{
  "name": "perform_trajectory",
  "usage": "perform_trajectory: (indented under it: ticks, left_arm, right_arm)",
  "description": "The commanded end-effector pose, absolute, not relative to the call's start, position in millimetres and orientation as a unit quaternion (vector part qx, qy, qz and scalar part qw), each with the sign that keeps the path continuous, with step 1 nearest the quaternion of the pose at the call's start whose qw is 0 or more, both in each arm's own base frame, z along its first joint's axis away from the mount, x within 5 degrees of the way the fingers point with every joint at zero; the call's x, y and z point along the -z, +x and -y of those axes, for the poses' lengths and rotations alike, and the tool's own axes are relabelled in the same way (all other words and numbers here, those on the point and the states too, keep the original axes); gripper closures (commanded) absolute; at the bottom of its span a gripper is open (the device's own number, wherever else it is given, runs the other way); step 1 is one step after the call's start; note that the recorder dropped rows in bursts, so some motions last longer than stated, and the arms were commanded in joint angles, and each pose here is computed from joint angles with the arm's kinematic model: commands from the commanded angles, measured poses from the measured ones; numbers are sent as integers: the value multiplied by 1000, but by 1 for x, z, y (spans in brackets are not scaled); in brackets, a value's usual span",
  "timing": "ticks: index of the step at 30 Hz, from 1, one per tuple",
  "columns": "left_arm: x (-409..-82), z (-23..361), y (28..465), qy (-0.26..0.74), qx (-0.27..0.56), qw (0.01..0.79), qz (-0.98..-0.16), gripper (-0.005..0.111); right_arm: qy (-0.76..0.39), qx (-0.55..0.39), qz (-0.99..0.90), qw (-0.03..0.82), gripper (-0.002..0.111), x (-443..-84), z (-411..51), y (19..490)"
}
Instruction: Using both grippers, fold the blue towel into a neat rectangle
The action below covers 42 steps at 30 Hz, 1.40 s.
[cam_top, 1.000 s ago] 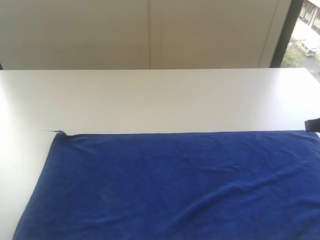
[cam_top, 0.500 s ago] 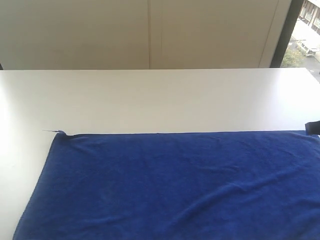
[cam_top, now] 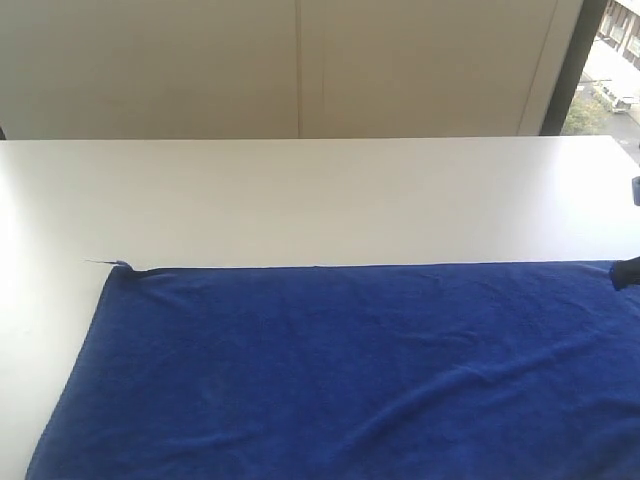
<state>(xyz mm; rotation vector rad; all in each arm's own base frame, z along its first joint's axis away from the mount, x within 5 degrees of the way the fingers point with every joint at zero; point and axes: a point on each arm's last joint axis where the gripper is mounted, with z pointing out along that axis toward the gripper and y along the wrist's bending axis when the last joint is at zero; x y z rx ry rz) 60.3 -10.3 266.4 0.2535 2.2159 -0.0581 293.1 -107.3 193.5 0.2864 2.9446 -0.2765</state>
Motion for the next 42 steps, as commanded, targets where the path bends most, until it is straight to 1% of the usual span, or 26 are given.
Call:
perform_trajectory:
  ticks: [1, 6, 8, 11, 15, 19, 23, 27, 31, 35, 39, 41, 42]
  left_arm:
    - [-265, 13, 59, 93, 42, 435, -895, 107]
    - [-265, 15, 59, 88, 60, 434, -895, 107]
    - [-265, 16, 58, 87, 64, 434, -894, 107]
    - [-265, 16, 59, 86, 66, 435, -894, 107]
    - [-265, 16, 58, 85, 69, 435, -894, 107]
    - [-265, 17, 58, 85, 71, 435, -894, 107]
    - [-265, 17, 58, 84, 73, 435, -893, 107]
    - [-265, 17, 59, 84, 73, 436, -893, 107]
    - [-265, 17, 59, 84, 73, 436, -893, 107]
    - [-265, 17, 59, 84, 73, 436, -893, 107]
    - [-265, 17, 59, 84, 73, 436, -893, 107]
    - [-266, 17, 59, 84, 73, 437, -893, 107]
    - [-266, 17, 59, 84, 73, 437, -893, 107]
  right_arm:
    - [96, 95, -988, 80, 98, -194, 112, 292]
    - [63, 98, -991, 68, 65, -194, 112, 291]
    - [48, 99, -992, 65, 58, -194, 112, 290]
    - [43, 109, -990, 73, 58, -195, 115, 291]
    - [71, 104, -988, 84, 58, -193, 128, 288]
    - [89, 95, -989, 74, 58, -179, 140, 285]
    - [79, 49, -992, 84, 58, -166, 140, 290]
    - [73, 45, -993, 81, 63, -152, 143, 295]
    - [72, 41, -995, 63, 63, -136, 146, 296]
    - [68, 46, -995, 55, 63, -131, 150, 295]
    - [94, 41, -994, 47, 63, -125, 162, 289]
    - [104, 32, -993, 44, 65, -122, 163, 288]
    - [100, 27, -994, 41, 67, -120, 162, 288]
